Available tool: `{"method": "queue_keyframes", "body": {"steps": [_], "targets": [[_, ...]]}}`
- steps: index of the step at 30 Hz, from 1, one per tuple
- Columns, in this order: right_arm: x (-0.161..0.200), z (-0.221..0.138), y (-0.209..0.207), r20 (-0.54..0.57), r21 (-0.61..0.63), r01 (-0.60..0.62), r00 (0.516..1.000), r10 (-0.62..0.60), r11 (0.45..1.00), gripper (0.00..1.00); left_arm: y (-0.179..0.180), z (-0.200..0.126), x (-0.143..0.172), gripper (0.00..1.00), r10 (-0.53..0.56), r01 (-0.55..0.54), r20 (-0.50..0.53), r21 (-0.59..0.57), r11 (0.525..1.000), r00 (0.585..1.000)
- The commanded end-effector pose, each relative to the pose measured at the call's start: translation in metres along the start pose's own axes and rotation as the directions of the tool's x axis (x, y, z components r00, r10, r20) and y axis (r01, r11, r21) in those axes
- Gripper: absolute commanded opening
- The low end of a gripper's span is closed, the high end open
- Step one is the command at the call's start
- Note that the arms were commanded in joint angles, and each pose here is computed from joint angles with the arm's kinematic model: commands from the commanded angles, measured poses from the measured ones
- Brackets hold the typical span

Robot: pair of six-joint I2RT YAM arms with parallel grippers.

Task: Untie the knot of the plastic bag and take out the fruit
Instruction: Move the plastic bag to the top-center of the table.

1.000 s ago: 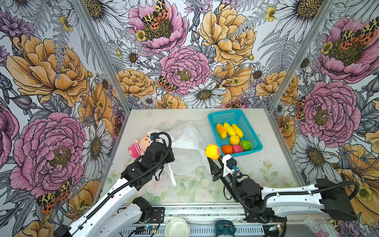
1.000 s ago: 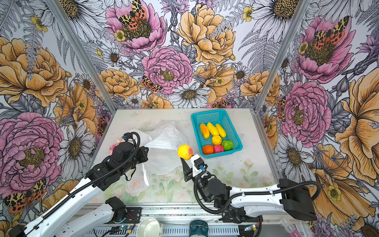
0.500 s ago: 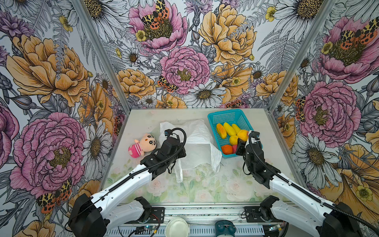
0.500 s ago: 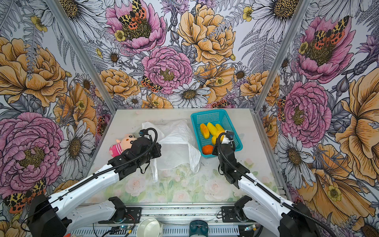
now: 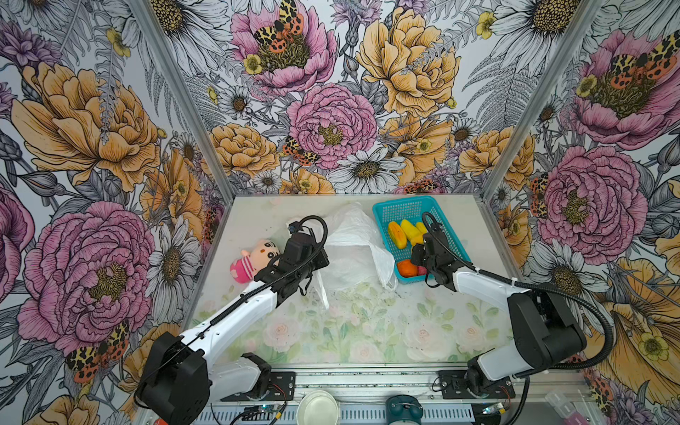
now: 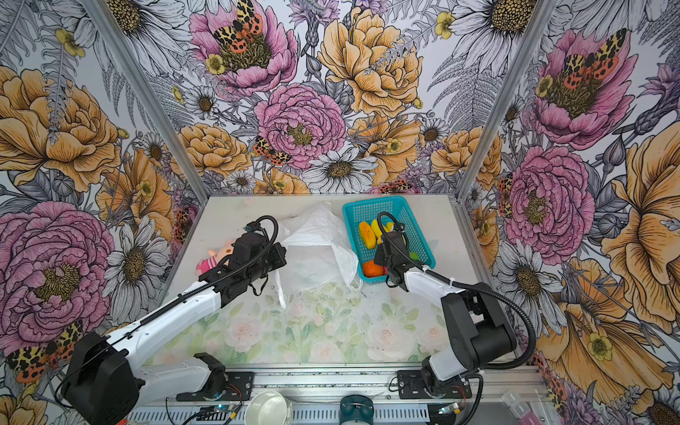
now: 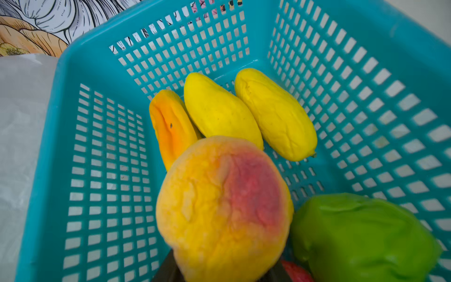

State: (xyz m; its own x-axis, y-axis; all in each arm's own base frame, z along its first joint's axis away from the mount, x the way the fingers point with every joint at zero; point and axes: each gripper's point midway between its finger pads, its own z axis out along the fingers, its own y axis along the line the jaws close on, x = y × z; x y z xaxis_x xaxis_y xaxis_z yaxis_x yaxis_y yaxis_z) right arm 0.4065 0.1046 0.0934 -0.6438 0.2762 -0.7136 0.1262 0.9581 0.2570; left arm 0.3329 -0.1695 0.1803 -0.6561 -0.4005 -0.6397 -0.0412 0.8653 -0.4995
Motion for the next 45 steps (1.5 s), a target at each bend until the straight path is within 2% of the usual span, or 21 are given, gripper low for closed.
{"method": "queue_keyframes", "body": {"steps": [1,9,16,23,28,31,37,42,45], "targets": [[0.005,0.017,0.002,-0.065,-0.017,-0.022,0.998,0.021,1.000,0.27,-0.012,-0.005,-0.016,0.00,0.030,-0.031,0.025,0.035,0.999,0.999],[0.011,0.035,0.022,-0.104,-0.067,0.007,0.994,-0.014,0.998,0.36,-0.005,-0.003,-0.020,0.00,0.035,-0.035,0.028,0.015,0.999,0.999],[0.005,0.022,0.024,-0.050,-0.045,0.045,0.998,-0.047,0.998,0.60,-0.002,0.001,-0.020,0.00,0.022,-0.022,0.036,0.001,1.000,0.999],[-0.013,0.004,0.026,0.024,-0.055,0.066,0.998,-0.065,0.996,0.69,0.001,0.008,-0.020,0.00,0.019,-0.018,0.035,-0.021,1.000,0.999],[-0.034,-0.016,0.021,0.095,0.012,0.094,0.991,-0.094,0.996,0.76,-0.001,0.014,-0.020,0.00,0.021,-0.021,0.026,-0.023,1.000,0.999],[-0.044,-0.020,0.021,0.128,0.041,0.113,0.985,-0.118,0.993,0.77,-0.003,0.018,-0.021,0.00,0.026,-0.026,0.023,-0.017,1.000,0.999],[-0.038,-0.005,0.036,0.090,0.026,0.159,0.983,-0.161,0.987,0.62,-0.006,0.023,-0.026,0.00,0.036,-0.035,0.036,-0.017,0.999,0.999],[-0.040,-0.006,0.037,0.098,0.022,0.161,0.982,-0.162,0.987,0.62,-0.007,0.025,-0.035,0.00,0.026,-0.025,0.060,-0.021,0.999,0.998],[-0.047,-0.018,0.035,0.132,0.028,0.150,0.980,-0.152,0.988,0.66,-0.006,0.026,-0.040,0.00,0.021,-0.019,0.074,-0.032,0.999,0.997]]}}
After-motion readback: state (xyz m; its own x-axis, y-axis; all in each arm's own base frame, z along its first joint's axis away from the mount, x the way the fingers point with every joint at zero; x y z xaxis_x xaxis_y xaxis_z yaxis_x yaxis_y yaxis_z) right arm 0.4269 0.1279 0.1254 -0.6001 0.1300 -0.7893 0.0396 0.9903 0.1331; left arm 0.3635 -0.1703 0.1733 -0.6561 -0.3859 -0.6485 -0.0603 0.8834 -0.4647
